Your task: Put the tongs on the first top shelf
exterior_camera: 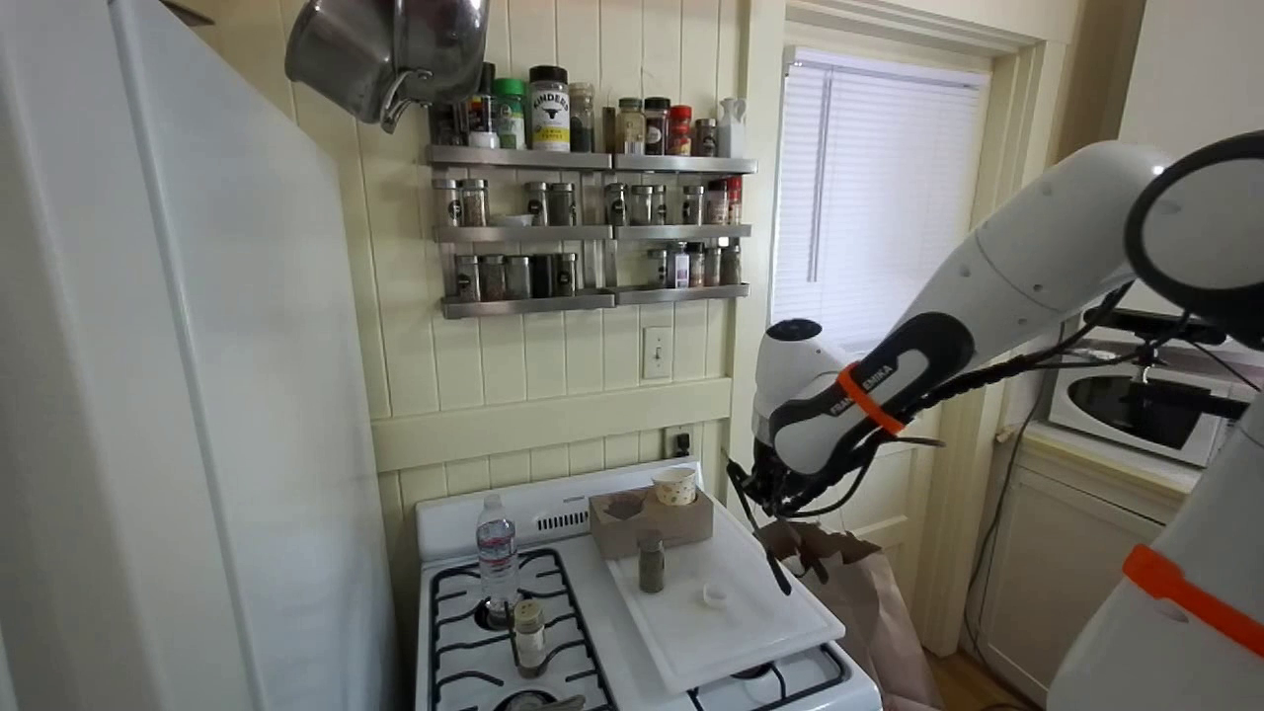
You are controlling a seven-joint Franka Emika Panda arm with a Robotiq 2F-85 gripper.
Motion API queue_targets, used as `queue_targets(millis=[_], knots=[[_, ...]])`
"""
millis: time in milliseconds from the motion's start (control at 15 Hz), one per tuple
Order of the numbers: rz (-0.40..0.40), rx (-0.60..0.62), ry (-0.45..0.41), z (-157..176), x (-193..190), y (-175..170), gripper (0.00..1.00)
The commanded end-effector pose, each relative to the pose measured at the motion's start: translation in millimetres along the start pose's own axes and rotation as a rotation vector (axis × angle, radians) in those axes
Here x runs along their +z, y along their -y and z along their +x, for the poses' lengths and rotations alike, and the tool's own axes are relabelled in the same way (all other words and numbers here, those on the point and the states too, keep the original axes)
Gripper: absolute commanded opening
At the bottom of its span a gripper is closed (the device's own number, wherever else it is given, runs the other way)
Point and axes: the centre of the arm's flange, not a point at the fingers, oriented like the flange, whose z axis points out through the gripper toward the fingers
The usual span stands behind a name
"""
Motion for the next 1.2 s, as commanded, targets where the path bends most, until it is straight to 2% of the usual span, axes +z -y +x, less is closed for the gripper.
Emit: queue_targets(millis=[0,267,333,400,533,667,733,867,1133], knots=[[-0.063,-0.055,-0.19,-22,-92,3,0.02],[-0.045,0.012,-0.411,-1,-174,-5,0.02],[-0.015,0.042,-0.429,3,-192,-11,0.02],[-0.039,-0.01,-0.372,4,-162,-2,0.08],[-0.022,0.025,-0.426,5,-189,-9,0.08],[-0.019,0.032,-0.432,4,-193,-10,0.08],[-0.018,0.032,-0.43,4,-191,-10,0.02],[-0.083,-0.001,-0.572,29,-220,-12,0.02],[-0.139,-0.04,-0.776,71,-296,-39,0.02]])
